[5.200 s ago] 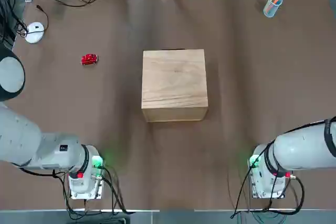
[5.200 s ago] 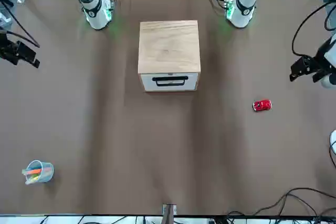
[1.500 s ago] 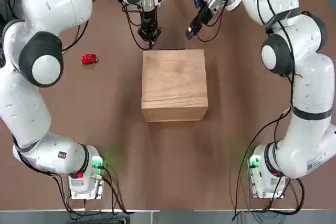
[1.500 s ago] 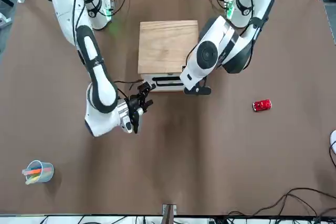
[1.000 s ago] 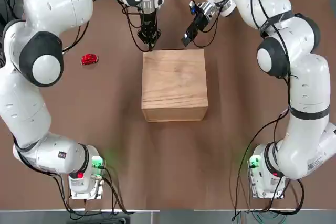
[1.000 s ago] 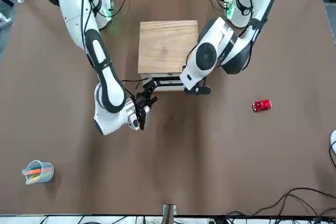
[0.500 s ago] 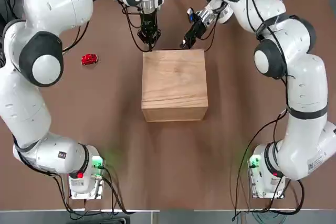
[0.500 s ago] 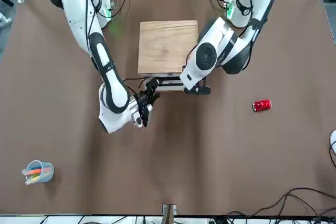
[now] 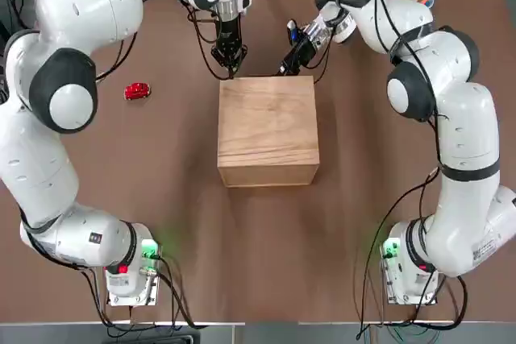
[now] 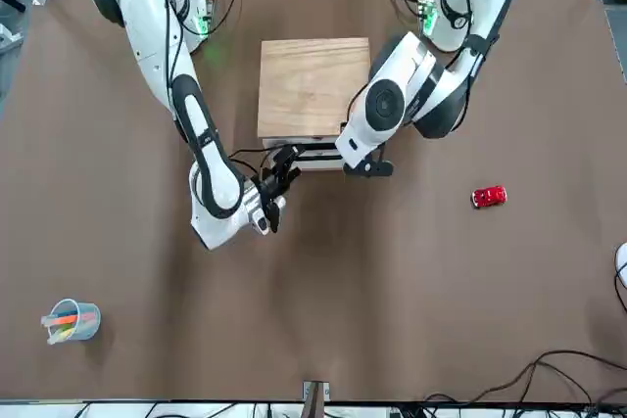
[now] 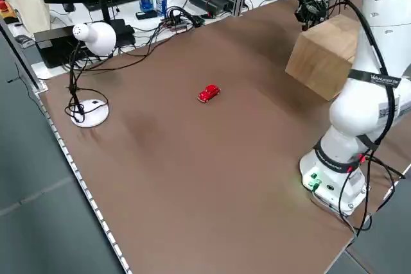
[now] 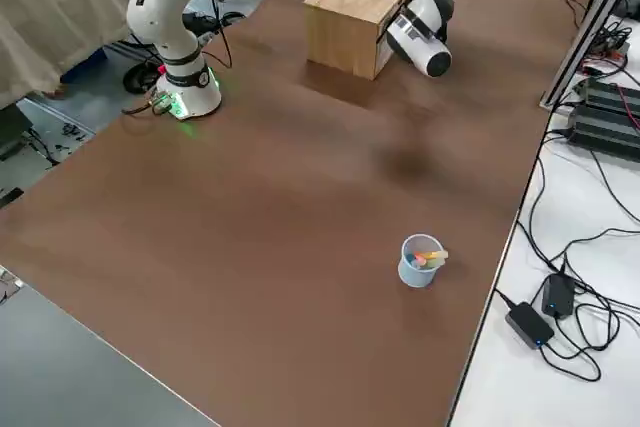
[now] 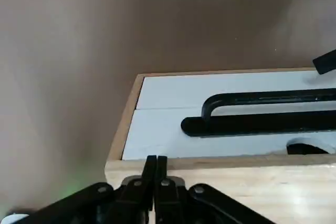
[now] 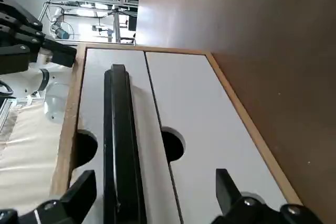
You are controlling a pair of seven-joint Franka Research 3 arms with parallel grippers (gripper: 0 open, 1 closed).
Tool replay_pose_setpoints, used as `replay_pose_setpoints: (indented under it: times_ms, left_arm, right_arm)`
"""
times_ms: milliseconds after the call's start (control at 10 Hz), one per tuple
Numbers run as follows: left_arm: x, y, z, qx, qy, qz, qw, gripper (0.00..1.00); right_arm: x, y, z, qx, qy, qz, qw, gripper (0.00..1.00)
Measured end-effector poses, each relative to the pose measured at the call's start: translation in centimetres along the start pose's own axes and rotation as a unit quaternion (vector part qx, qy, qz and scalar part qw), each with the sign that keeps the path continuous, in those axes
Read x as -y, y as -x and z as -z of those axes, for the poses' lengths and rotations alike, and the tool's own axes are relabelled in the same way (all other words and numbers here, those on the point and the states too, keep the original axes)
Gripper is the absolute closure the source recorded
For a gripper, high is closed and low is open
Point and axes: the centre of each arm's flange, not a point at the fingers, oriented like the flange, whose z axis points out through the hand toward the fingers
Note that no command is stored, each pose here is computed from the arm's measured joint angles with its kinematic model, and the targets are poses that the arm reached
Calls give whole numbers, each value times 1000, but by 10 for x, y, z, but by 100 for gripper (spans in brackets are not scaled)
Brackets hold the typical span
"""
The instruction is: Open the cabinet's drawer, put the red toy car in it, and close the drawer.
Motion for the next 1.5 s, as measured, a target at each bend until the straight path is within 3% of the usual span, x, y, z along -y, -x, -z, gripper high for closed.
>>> replay_pose_setpoints:
  times_ms: [700,1000,1100,1400,1500]
  left_arm:
    - [0,0,0,0,0,0,1000,95]
    - [0,0,0,0,0,0,1000,95]
    - [0,0,0,0,0,0,1000,95]
    - [0,0,0,0,0,0,1000,94]
    - [0,0,0,0,0,0,1000,94]
  right_arm:
    - [9,3,3,10,-40,-18,999,13]
    - [8,3,6,8,-41,-19,999,37]
    - [8,3,7,7,-41,-20,999,52]
    - [8,3,7,7,-41,-20,999,56]
    - [8,3,7,7,-40,-21,999,61]
